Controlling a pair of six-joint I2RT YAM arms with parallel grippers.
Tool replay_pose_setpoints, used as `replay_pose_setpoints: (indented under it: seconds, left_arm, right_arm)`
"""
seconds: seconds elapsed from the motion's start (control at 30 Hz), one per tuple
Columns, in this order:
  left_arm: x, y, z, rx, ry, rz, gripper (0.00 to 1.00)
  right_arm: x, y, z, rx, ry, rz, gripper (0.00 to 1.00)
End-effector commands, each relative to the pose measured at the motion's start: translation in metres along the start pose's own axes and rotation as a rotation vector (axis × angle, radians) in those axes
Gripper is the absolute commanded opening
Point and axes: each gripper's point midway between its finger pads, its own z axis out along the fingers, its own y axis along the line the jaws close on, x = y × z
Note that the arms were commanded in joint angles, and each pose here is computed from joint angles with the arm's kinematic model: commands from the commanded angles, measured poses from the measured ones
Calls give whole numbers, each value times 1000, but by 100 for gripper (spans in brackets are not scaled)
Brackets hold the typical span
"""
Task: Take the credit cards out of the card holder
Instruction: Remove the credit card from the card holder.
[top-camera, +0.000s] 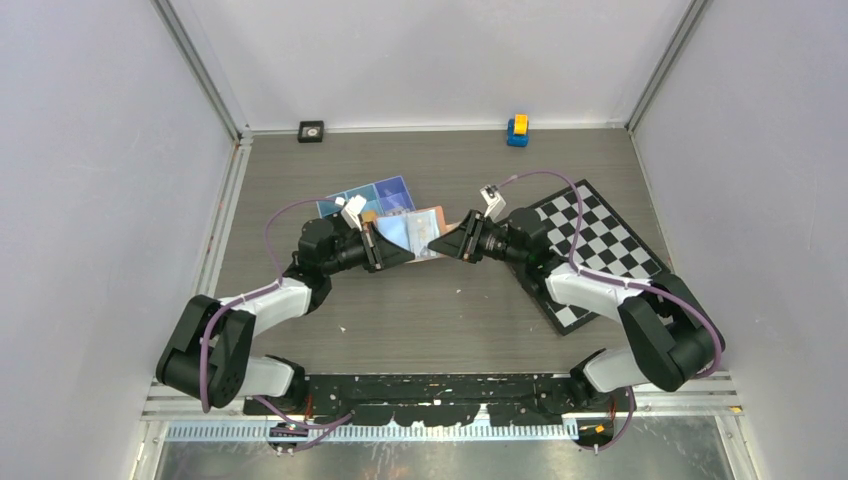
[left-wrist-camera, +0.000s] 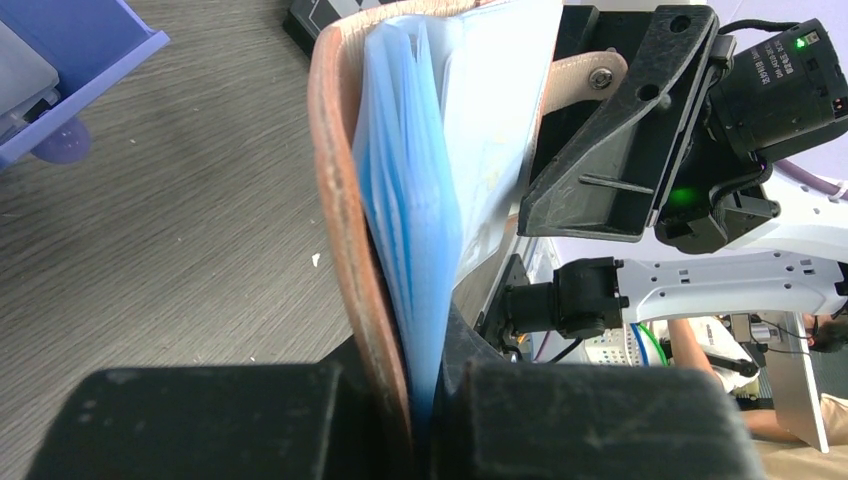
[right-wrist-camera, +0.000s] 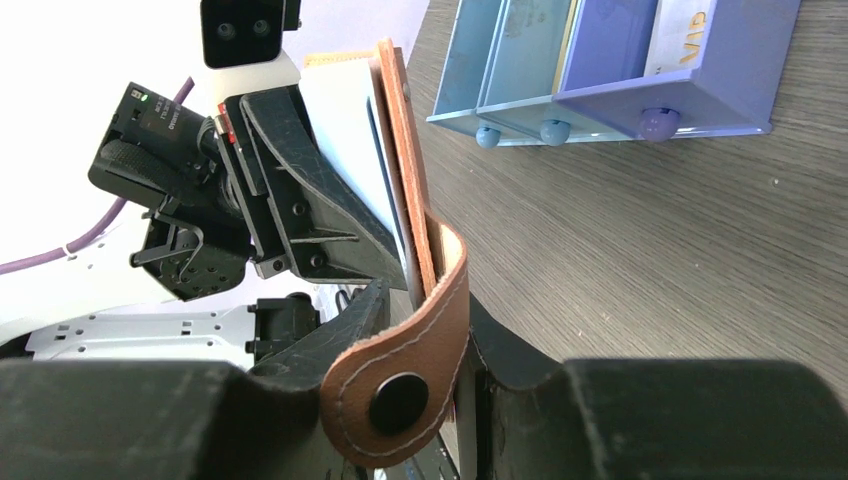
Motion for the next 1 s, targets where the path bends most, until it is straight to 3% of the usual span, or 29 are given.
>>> replay_pose_setpoints:
  seconds: [0.0, 0.3, 0.57, 0.97]
  left_arm:
    - [-13, -15, 1, 42, -33, 73, 0]
    - [-12, -13, 1, 35, -25, 67, 0]
    - [-13, -15, 2, 51, -24, 66, 0]
    - [-10, -10, 5, 38, -5, 51, 0]
  right_arm:
    - [-14, 13, -5, -22, -59, -57, 33]
    - [-22, 11, -14, 6, -104, -67, 31]
    - [-20, 7, -10, 13, -78, -61, 15]
    - [-16, 40, -13, -167, -62, -63, 5]
